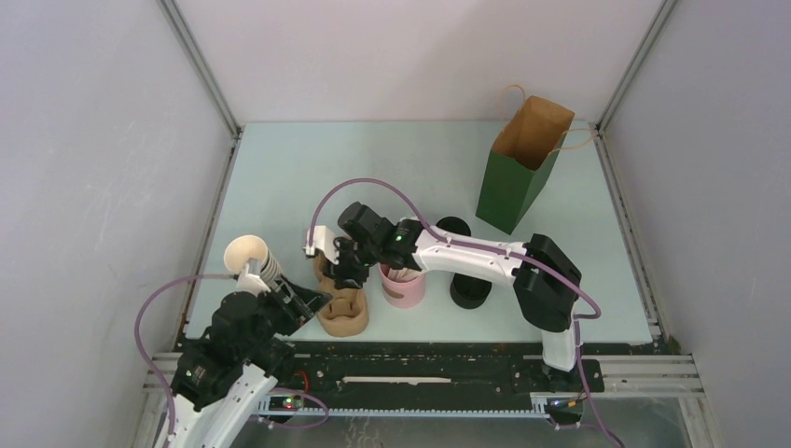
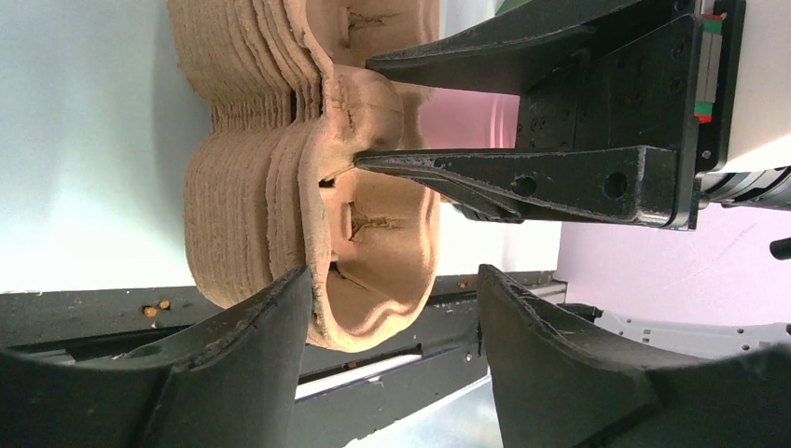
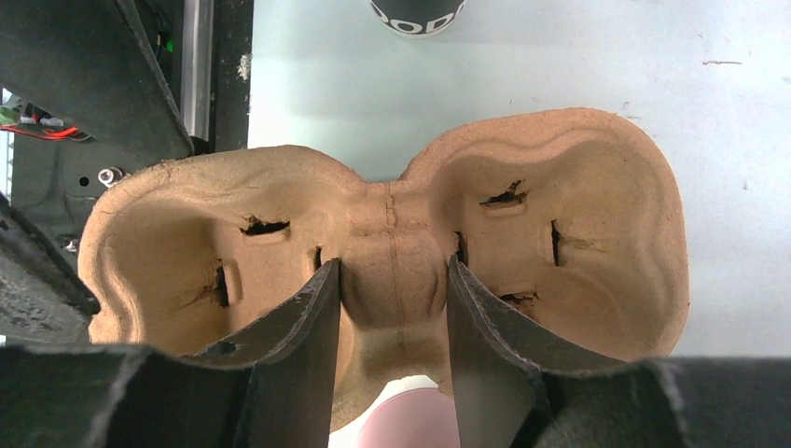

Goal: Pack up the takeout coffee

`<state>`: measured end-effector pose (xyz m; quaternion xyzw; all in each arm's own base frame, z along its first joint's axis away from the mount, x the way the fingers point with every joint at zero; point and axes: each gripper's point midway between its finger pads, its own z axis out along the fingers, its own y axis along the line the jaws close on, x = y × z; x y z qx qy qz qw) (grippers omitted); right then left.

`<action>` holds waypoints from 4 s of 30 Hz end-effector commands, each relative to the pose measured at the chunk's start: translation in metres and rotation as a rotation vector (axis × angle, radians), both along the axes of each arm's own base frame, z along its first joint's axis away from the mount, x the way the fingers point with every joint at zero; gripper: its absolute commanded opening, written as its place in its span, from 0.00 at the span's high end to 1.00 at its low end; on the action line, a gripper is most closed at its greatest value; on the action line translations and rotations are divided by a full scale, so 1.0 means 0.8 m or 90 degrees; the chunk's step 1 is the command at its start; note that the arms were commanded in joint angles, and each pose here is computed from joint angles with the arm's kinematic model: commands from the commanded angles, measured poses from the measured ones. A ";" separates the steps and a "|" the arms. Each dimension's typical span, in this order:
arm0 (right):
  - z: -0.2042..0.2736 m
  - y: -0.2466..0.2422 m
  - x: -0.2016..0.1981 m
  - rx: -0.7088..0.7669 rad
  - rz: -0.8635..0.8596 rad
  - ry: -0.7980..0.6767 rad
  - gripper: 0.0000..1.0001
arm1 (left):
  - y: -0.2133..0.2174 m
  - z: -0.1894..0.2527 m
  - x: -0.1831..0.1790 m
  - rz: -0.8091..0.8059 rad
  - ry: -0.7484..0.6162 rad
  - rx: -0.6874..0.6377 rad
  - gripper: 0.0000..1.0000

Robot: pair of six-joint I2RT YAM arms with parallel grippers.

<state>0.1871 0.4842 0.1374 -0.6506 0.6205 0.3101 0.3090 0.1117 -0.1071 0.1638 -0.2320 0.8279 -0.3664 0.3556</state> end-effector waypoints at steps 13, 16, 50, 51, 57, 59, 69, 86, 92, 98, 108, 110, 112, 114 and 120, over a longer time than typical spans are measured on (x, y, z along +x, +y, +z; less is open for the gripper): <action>0.015 0.010 -0.027 0.024 0.008 0.042 0.63 | -0.028 -0.004 0.010 -0.006 0.013 -0.108 0.41; 0.016 0.011 -0.028 0.025 0.009 0.041 0.63 | -0.024 -0.009 0.010 0.003 0.018 -0.096 0.46; 0.222 -0.061 0.005 0.162 -0.281 -0.106 0.00 | -0.018 0.032 0.005 0.036 -0.022 -0.183 1.00; 0.234 -0.069 0.005 0.178 -0.302 -0.097 0.00 | -0.015 0.037 0.004 0.042 -0.028 -0.182 1.00; 0.259 -0.105 -0.001 0.205 -0.357 -0.047 0.00 | -0.003 0.064 -0.003 0.055 -0.052 -0.174 1.00; 0.262 -0.117 -0.002 0.209 -0.368 -0.043 0.00 | -0.002 0.073 -0.005 0.055 -0.058 -0.180 1.00; 0.282 -0.175 -0.012 0.236 -0.401 -0.005 0.00 | 0.010 0.121 -0.020 0.052 -0.109 -0.182 1.00; 0.365 -0.247 -0.049 0.278 -0.276 -0.138 0.06 | -0.044 0.318 0.023 -0.267 -0.419 0.158 1.00; 0.378 -0.250 -0.044 0.254 -0.253 -0.235 0.16 | -0.086 0.352 0.054 -0.314 -0.446 0.113 1.00; 0.377 -0.252 -0.036 0.248 -0.244 -0.274 0.19 | -0.122 0.358 0.063 -0.365 -0.453 0.105 1.00; 0.376 -0.260 -0.031 0.280 -0.246 -0.296 0.20 | -0.170 0.362 0.058 -0.429 -0.461 0.114 1.00; 0.382 -0.266 -0.032 0.295 -0.254 -0.298 0.20 | -0.175 0.361 0.058 -0.432 -0.460 0.120 1.00; 0.391 -0.272 -0.039 0.316 -0.250 -0.293 0.20 | -0.180 0.358 0.061 -0.434 -0.457 0.126 1.00; 0.402 -0.279 -0.048 0.348 -0.247 -0.286 0.19 | -0.184 0.356 0.062 -0.436 -0.455 0.132 1.00; 0.409 -0.301 -0.054 0.364 -0.262 -0.286 0.14 | -0.180 0.354 0.079 -0.390 -0.447 0.169 1.00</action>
